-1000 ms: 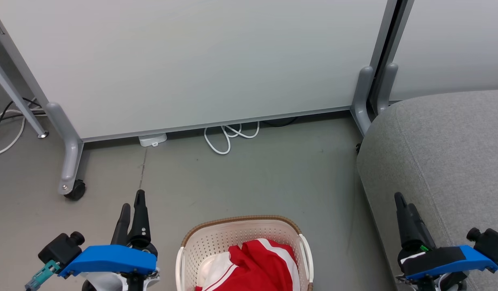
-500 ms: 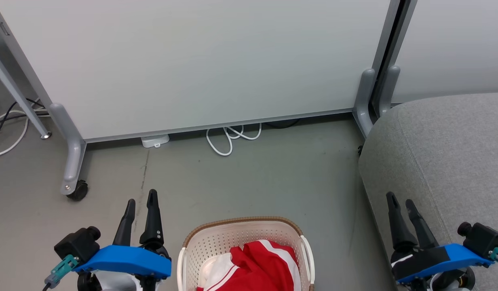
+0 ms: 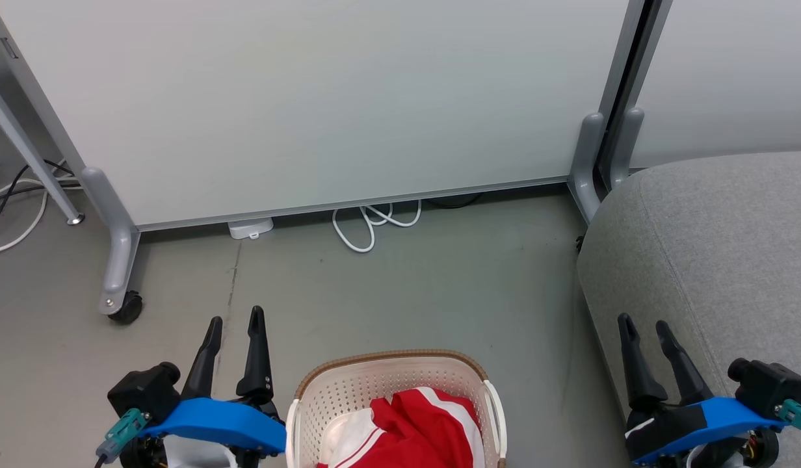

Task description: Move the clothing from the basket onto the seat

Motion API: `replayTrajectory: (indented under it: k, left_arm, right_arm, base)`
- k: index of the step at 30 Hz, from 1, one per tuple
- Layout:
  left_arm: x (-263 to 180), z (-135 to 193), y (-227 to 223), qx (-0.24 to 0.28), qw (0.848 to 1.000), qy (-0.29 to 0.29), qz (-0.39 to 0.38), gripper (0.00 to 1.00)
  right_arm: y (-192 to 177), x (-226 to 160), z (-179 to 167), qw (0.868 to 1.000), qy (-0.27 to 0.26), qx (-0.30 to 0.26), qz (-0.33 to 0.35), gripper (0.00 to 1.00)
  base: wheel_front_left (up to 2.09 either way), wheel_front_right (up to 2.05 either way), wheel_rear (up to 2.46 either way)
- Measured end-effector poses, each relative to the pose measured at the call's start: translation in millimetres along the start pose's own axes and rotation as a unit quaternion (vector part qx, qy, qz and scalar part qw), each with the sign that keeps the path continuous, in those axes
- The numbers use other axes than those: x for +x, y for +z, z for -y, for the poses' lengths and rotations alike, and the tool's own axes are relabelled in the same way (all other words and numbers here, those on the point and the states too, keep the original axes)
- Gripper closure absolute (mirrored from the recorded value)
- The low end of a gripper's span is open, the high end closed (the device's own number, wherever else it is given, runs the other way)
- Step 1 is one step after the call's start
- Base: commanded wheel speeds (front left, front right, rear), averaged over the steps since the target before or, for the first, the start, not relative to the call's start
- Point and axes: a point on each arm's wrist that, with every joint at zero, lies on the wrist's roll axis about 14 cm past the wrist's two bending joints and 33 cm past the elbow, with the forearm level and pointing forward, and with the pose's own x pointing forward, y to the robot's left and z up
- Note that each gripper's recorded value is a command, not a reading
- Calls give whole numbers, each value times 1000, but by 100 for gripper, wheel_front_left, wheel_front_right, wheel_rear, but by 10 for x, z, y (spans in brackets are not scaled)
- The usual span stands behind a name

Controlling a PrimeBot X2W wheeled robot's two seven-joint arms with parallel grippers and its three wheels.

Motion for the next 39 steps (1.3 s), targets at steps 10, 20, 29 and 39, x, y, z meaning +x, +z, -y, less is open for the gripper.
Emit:
replayTrajectory:
  k: [10,20,29,39]
  left_arm:
    - [-10,15,-12,44,999,-8,3,0]
    - [-28,26,-46,81,997,-14,2,0]
    - [-39,38,-67,106,994,-19,3,0]
    - [-45,62,-67,136,990,-25,8,0]
  right_arm:
    - [23,-11,-24,999,7,-47,4,0]
    - [34,-17,-49,995,14,-96,6,0]
    - [44,-38,-48,991,16,-133,6,0]
    - [49,-60,-59,985,20,-169,9,0]
  base:
    - [0,0,0]
    - [0,0,0]
    - [0,0,0]
    - [0,0,0]
